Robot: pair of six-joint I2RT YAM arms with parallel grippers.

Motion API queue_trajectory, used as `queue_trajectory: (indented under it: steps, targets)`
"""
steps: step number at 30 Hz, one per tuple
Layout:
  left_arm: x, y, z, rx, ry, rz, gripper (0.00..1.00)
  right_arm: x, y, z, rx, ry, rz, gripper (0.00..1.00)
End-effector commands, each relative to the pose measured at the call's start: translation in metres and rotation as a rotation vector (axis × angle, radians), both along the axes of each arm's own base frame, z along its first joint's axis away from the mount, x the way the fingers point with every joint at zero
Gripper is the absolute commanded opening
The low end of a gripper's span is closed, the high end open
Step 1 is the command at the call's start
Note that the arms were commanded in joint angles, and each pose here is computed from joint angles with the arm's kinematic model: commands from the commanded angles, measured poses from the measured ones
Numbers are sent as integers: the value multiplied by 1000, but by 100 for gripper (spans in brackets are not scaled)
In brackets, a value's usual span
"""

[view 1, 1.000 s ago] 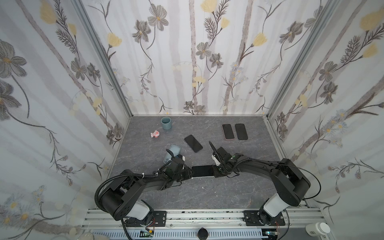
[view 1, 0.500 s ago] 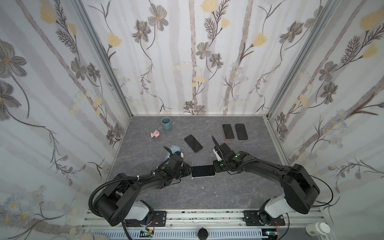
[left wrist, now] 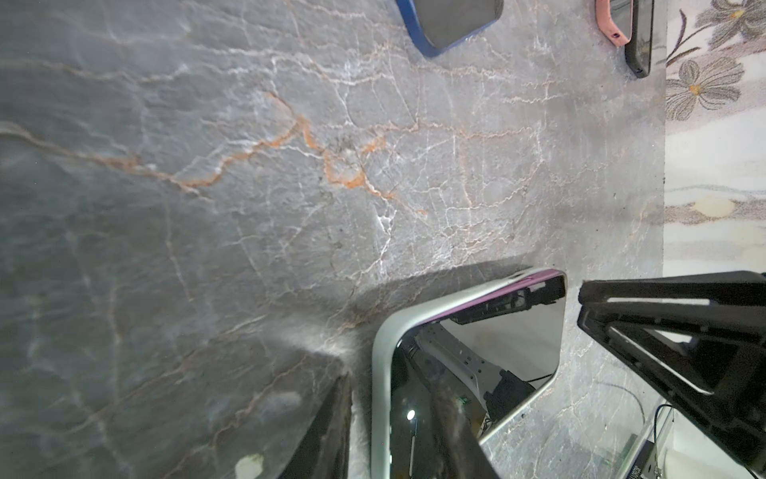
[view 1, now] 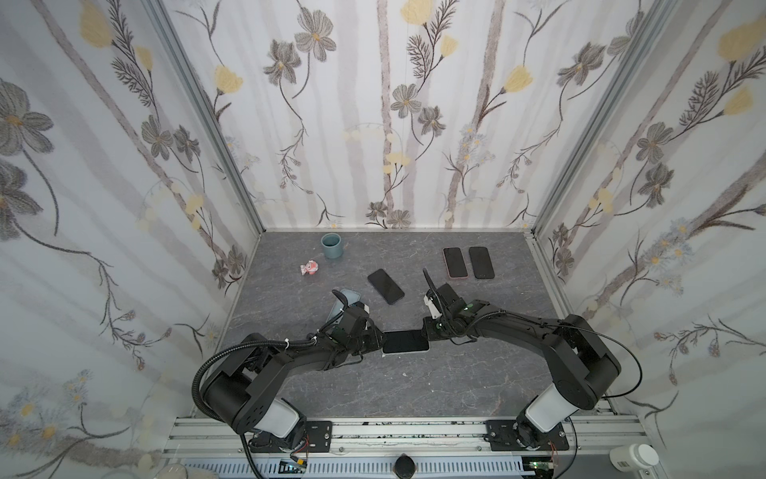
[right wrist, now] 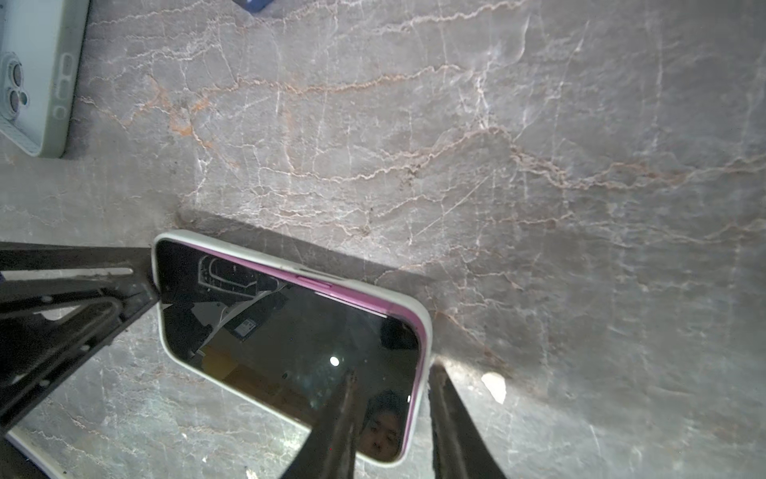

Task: Put the phone into the phone case

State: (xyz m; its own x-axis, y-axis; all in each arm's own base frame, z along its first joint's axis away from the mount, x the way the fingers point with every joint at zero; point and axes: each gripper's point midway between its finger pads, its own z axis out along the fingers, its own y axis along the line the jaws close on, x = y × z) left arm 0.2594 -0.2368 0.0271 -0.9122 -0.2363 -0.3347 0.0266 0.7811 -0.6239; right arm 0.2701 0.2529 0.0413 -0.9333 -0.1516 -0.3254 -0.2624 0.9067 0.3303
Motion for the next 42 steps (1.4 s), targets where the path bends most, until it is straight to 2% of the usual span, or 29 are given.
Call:
queue_trajectory:
  steps: [1,7,12,20,24,26,33,40,42]
  targets:
    - [1,-6,2,-20,1,-19,32,-6,1,-5,17,21,-2,30]
    - [0,-9,1,-26,9,-32,32,-28,-4,-15,32,69,-3,28]
    - [0,-16,-1,-35,18,-46,32,-42,14,3,109,29,48,26]
    - [-2,-16,0,-26,8,-43,33,-59,29,16,163,36,88,26]
    - [3,-12,5,-7,-21,-31,35,-52,26,26,161,-1,66,27]
    - [5,-12,7,-4,-32,-28,35,-42,17,28,139,-24,33,31]
    - [5,-19,0,2,-14,-67,35,-20,-9,4,64,-13,-10,34]
    - [2,-25,-5,-12,13,-94,35,-24,0,-1,120,19,1,31]
    - [2,-28,-7,-15,22,-101,35,-35,-6,-10,117,46,-5,31]
